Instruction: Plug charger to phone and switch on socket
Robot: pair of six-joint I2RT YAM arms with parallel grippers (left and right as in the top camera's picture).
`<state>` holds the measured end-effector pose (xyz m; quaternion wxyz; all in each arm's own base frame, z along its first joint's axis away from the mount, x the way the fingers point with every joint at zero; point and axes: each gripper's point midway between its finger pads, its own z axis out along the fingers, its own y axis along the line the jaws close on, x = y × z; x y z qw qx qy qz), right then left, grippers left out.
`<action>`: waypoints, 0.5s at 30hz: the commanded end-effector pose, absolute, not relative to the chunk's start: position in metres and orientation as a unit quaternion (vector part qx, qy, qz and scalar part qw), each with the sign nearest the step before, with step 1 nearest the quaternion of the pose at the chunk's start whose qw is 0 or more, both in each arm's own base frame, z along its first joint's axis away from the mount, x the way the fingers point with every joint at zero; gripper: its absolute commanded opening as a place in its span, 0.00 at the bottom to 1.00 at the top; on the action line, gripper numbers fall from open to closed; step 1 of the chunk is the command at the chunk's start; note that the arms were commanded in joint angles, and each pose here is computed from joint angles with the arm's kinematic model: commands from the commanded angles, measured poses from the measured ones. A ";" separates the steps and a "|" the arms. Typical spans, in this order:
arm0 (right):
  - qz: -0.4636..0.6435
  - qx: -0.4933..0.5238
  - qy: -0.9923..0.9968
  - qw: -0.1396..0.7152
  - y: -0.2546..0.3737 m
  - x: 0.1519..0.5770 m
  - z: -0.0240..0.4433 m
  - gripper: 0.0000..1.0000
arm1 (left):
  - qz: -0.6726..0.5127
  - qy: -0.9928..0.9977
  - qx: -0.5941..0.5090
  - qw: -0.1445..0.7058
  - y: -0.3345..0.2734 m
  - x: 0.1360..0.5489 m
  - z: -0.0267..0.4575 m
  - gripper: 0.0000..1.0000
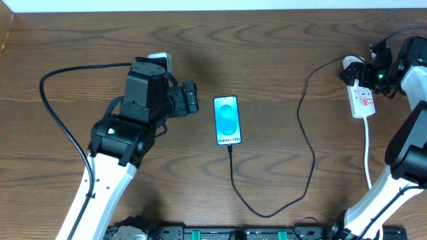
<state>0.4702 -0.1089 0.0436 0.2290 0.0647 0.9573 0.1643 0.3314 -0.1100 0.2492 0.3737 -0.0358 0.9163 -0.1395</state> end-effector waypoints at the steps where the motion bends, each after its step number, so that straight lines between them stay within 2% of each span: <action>1: 0.189 0.061 0.956 0.214 -0.089 0.470 0.040 0.99 | -0.130 0.916 -0.029 0.378 -0.108 0.332 0.250 0.93; 15: 0.198 0.073 0.959 0.189 -0.085 0.459 0.036 0.99 | -0.130 0.916 -0.029 0.377 -0.108 0.332 0.250 0.93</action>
